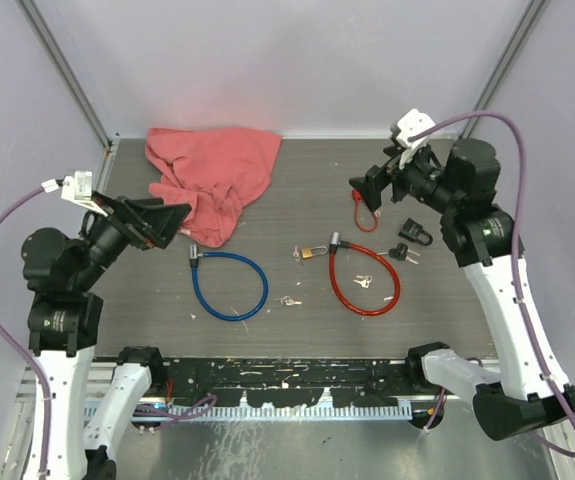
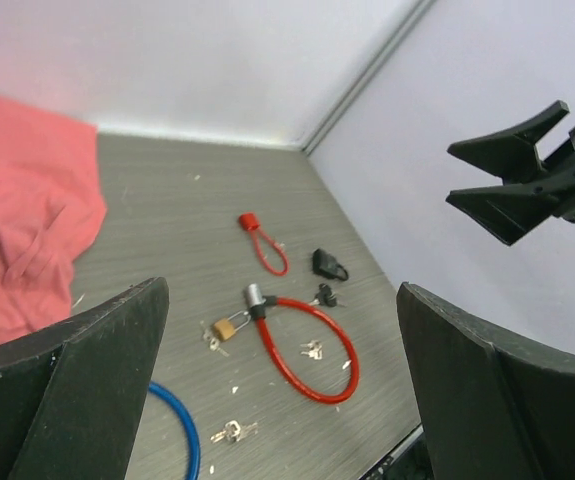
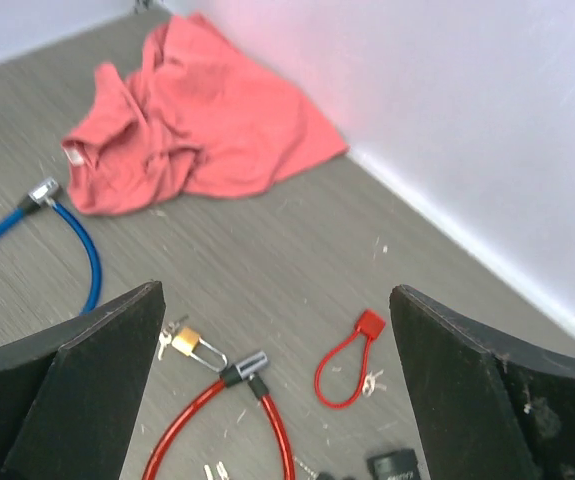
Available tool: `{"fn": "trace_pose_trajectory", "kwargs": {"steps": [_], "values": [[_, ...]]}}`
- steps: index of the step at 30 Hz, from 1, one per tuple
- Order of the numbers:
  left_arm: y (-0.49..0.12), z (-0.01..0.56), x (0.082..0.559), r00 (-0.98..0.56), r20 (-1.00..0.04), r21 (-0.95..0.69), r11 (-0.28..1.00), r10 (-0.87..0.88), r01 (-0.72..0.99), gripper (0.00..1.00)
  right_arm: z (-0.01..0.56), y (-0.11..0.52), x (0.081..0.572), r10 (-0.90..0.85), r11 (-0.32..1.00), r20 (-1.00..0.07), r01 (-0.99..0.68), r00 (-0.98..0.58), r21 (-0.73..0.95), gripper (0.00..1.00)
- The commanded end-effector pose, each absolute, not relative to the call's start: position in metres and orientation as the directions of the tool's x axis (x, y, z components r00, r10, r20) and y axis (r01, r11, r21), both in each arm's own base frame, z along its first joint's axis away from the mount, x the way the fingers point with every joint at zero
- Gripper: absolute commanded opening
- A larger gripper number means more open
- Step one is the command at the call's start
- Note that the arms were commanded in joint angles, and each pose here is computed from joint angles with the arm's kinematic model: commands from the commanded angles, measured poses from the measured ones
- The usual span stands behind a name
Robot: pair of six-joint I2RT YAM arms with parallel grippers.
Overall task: Lock with the key
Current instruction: Reset both arms
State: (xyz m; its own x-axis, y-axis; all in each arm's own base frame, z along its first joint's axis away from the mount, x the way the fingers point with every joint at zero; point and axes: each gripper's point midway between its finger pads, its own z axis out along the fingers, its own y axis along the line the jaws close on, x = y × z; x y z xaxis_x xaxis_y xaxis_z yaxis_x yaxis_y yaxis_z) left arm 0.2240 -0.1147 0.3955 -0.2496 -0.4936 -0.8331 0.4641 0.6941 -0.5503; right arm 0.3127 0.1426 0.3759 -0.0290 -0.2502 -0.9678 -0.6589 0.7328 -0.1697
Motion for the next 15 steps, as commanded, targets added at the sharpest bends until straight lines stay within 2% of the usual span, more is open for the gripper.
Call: {"fn": "trace_pose_trajectory", "kwargs": {"steps": [1, 5, 10, 15], "values": [[-0.127, 0.447, 0.196, -0.186, -0.864, -0.478, 0.647, -0.467, 0.594, 0.98, 0.426, 0.149, 0.281, -0.192, 0.701, -0.981, -0.698, 0.014, -0.147, 1.00], [-0.129, 0.478, 0.179, -0.139, -0.878, -0.434, 0.636, -0.459, 0.639, 0.98, 0.458, 0.151, 0.267, -0.119, 0.701, -0.993, -0.706, 0.022, -0.100, 1.00], [-0.128, 0.504, 0.164, -0.085, -0.898, -0.377, 0.653, -0.433, 0.656, 0.98, 0.503, 0.136, 0.260, -0.004, 0.788, -1.000, -0.615, 0.028, -0.021, 1.00], [-0.127, 0.519, 0.158, -0.057, -0.902, -0.355, 0.661, -0.428, 0.662, 0.98, 0.534, 0.126, 0.248, 0.045, 0.818, -0.997, -0.575, 0.057, 0.004, 1.00]]}}
